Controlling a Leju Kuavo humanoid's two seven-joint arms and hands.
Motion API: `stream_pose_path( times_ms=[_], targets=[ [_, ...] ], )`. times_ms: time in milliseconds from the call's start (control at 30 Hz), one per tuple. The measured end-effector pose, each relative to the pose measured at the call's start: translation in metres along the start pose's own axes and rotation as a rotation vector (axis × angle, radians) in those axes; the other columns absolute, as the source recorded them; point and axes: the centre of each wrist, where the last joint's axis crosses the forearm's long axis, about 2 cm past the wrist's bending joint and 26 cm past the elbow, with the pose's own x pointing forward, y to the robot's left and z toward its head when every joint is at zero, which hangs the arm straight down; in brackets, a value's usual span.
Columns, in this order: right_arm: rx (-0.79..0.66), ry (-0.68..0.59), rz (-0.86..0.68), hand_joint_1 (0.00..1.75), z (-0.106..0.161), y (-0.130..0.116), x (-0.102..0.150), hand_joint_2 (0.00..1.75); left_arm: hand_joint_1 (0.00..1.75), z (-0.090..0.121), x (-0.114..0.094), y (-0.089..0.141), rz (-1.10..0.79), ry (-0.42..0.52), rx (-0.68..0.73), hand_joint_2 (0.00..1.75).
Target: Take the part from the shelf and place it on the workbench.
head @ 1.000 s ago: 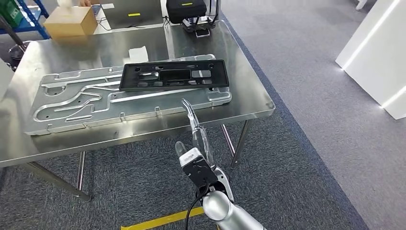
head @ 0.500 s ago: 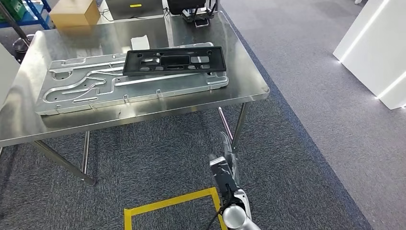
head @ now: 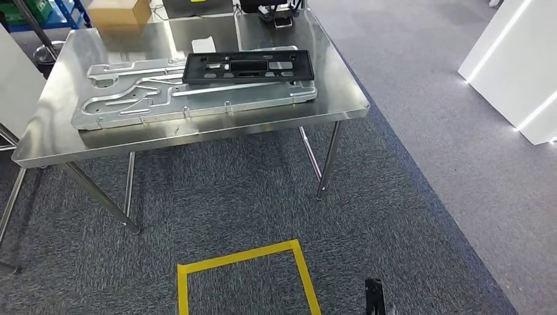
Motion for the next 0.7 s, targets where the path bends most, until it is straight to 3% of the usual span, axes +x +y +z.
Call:
stream_pose_path(
  times_ms=[100,267,700],
  targets=[
    [-0.013,0.186,0.065,0.00,0.009,-0.011,-0.026,0.00,0.00,0.000,0.000,0.000,0.006,-0.001,0.003,0.00],
    [-0.011,0.394,0.137,0.00,0.016,-0.018,-0.044,0.00,0.00,0.000,-0.001,0.000,0.011,-0.001,0.005,0.00],
    [0.072,0.382,0.150,0.00,0.022,-0.020,-0.054,0.00,0.00,0.003,-0.005,0.000,0.024,0.018,0.030,0.00]
  ],
)
